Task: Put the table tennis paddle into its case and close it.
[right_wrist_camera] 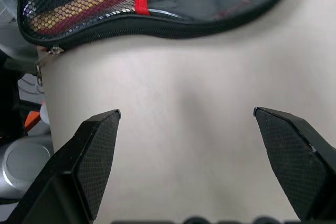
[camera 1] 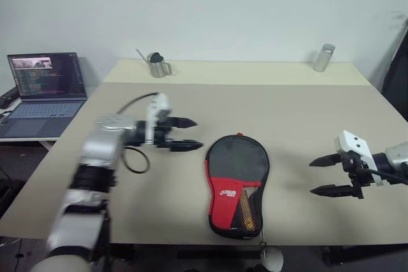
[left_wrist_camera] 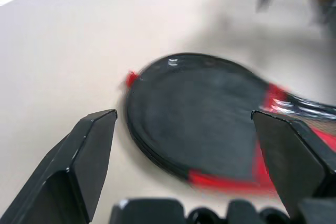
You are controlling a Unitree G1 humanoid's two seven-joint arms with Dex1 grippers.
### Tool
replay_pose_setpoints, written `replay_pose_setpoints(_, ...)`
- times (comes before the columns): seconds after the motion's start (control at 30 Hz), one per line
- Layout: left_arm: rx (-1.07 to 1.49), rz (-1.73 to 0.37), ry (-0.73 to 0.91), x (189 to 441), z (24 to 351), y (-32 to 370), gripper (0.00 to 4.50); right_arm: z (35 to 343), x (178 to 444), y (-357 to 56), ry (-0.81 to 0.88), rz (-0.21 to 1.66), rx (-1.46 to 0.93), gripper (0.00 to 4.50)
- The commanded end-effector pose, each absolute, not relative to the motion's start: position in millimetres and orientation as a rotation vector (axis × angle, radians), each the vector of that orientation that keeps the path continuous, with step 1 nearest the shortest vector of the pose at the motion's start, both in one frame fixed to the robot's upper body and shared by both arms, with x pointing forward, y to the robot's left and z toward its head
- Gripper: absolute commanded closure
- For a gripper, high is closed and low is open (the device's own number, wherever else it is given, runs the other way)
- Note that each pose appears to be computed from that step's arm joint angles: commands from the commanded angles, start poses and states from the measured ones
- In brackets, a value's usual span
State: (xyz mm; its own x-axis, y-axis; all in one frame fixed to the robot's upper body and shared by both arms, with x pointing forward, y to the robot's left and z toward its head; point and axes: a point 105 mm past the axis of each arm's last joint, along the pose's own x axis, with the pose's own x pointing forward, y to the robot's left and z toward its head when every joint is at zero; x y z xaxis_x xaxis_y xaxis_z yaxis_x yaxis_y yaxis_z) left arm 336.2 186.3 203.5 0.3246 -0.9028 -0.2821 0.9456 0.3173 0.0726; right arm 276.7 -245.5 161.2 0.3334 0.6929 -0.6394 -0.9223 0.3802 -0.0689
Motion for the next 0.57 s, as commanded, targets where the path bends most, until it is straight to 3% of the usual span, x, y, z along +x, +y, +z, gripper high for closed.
replay_pose_setpoints(0.03,0.255,-1.203,0.180,316,225,217,0.00,192,270,-256,0.481,1.090,-0.486,0.02)
replay_pose_setpoints(0.23,0.258,-1.135,0.197,288,247,261,0.00,204,247,-272,0.513,1.039,-0.480,0.02)
replay_pose_setpoints(0.57,0.244,-1.023,0.250,270,238,286,0.00,211,235,-262,0.530,1.069,-0.484,0.02)
